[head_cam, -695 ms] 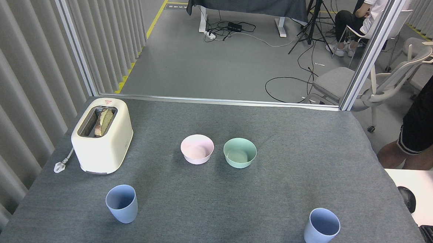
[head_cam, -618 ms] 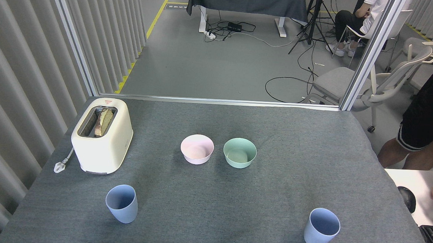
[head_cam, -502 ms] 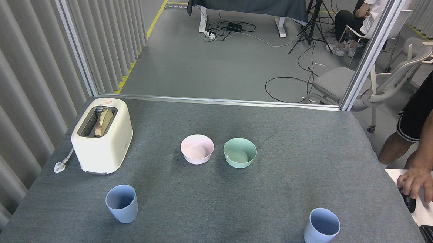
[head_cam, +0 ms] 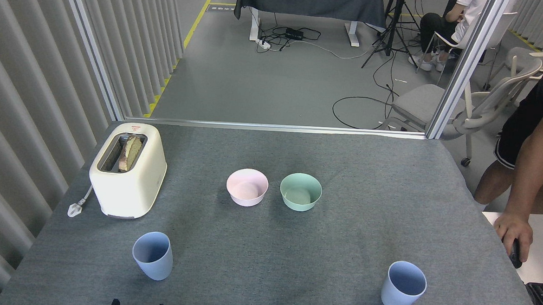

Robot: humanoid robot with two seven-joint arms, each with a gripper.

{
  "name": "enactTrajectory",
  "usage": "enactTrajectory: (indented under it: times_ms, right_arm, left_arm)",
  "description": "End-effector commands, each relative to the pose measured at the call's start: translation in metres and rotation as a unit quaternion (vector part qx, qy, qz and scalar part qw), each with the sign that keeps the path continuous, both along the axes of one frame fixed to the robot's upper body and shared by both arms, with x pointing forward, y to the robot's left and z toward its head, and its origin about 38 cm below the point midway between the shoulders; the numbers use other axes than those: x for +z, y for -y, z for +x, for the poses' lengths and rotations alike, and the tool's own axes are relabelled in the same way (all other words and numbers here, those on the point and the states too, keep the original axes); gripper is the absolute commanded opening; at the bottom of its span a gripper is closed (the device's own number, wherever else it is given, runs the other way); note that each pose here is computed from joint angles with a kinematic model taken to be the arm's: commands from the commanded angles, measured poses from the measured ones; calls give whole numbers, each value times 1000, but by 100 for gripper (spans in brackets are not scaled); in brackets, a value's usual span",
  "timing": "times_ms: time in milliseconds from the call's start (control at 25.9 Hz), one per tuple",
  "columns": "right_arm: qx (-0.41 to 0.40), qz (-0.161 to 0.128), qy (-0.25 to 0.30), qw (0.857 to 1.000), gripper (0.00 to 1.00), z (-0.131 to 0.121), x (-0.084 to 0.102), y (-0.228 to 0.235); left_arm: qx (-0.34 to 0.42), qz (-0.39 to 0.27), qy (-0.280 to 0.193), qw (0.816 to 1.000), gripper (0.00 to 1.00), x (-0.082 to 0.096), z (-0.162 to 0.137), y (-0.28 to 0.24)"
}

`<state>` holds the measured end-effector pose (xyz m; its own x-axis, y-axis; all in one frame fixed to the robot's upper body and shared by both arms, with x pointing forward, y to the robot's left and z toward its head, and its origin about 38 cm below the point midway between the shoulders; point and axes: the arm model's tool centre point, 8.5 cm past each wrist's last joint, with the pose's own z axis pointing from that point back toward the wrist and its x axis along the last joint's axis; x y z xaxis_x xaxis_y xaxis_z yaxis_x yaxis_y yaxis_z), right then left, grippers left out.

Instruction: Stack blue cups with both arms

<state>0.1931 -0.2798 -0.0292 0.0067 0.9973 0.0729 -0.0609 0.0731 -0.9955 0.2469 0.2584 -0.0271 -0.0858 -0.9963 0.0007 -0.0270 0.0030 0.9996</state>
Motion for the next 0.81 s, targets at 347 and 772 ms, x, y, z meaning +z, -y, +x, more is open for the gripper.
enactTrajectory:
  times_ms: [347, 772]
  right_arm:
    - [0, -1, -2, 1000, 100, 0, -1, -1]
    - [2, 3, -11, 1000, 100, -3, -7, -3]
  left_arm:
    - [27, 10, -3, 1000, 100, -9, 65, -7]
    - [38, 11, -9, 999, 100, -11, 90, -9]
